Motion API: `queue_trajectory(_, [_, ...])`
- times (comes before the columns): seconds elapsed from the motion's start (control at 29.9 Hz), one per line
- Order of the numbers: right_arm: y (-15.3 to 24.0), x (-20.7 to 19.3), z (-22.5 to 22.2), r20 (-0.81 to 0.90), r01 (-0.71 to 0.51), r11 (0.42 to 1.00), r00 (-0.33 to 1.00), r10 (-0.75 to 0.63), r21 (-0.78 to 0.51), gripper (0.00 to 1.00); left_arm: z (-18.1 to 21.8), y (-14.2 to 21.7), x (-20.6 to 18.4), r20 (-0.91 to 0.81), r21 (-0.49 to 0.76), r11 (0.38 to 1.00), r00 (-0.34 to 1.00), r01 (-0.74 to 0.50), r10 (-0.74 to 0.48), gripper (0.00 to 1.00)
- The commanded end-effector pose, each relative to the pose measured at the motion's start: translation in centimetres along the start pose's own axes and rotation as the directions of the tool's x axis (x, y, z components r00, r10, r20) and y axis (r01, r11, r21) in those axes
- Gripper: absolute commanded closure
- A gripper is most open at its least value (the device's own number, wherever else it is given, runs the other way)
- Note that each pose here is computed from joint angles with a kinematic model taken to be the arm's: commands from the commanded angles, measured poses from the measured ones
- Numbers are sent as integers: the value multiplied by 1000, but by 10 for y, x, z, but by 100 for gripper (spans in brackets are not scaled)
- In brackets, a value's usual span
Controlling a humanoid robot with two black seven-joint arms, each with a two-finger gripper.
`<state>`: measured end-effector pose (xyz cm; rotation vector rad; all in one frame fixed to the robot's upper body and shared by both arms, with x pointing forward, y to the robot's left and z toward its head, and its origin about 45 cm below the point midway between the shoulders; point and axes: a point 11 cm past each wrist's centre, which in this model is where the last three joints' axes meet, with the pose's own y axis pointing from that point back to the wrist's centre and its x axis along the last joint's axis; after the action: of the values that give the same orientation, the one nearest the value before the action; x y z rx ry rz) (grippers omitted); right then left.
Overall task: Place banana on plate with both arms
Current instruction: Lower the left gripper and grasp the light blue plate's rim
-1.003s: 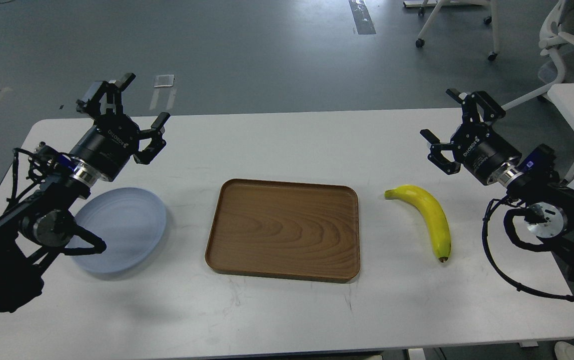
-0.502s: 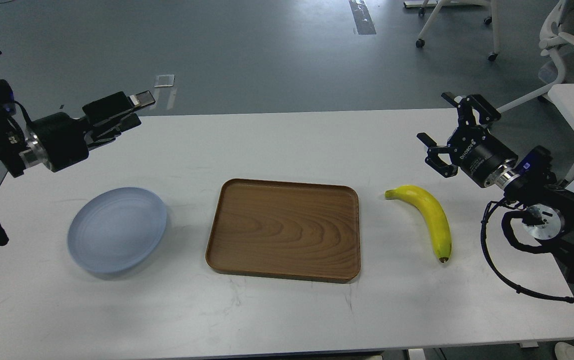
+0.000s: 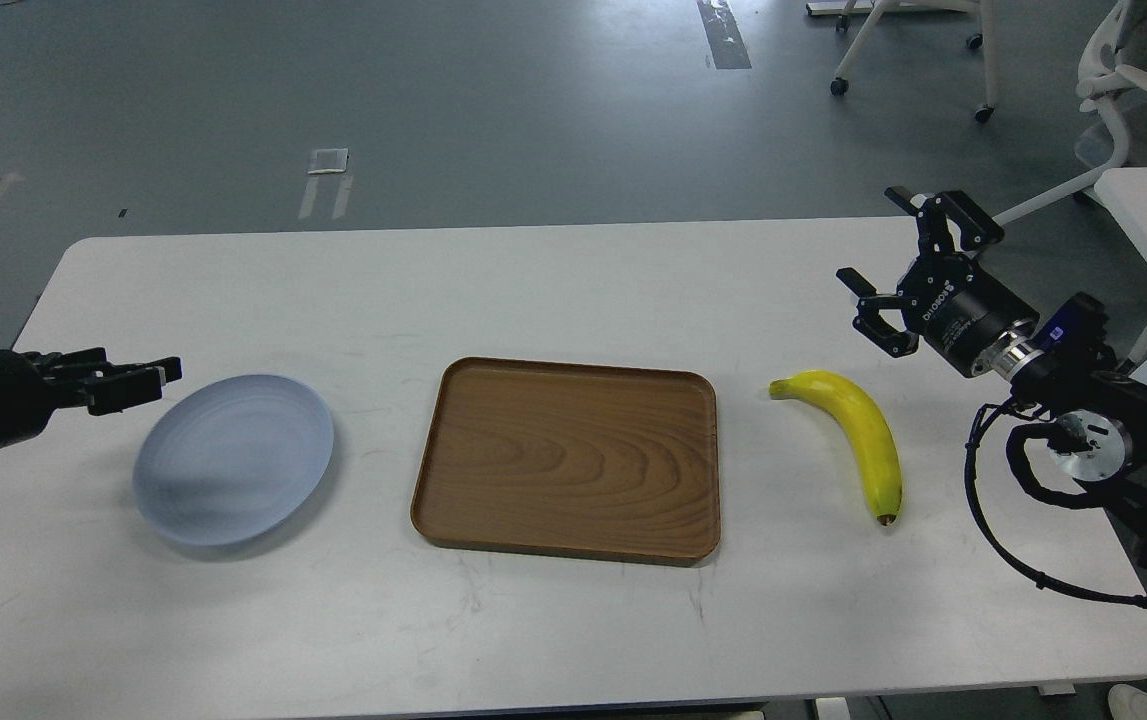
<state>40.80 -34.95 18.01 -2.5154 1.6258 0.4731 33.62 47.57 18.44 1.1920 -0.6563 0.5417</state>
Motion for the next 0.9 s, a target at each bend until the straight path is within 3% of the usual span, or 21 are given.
queue_trajectory(0.0, [0,0,0,3,-1,1000,1000,1,2,0,-11,2,-13,-38,28,999,999,19,-18,1])
queue_trajectory(0.23, [0,1,-1,0,-2,1000,1000,2,3,0,-26,-8,-46,-88,81,994,994,69,-61,2])
queue_trajectory(0.64, [1,1,0,2,-4,1000,1000,4,1,0,-24,-16,-66,-174,72,995,983,65,-51,8])
queue_trajectory(0.74, [2,1,2,2,-5,1000,1000,5,-3,1,-25,-17,-66,-176,74,995,983,64,-50,17])
queue_trajectory(0.87, [2,1,3,4,-5,1000,1000,5,-5,0,-25,-17,-66,-177,74,995,983,66,-52,45])
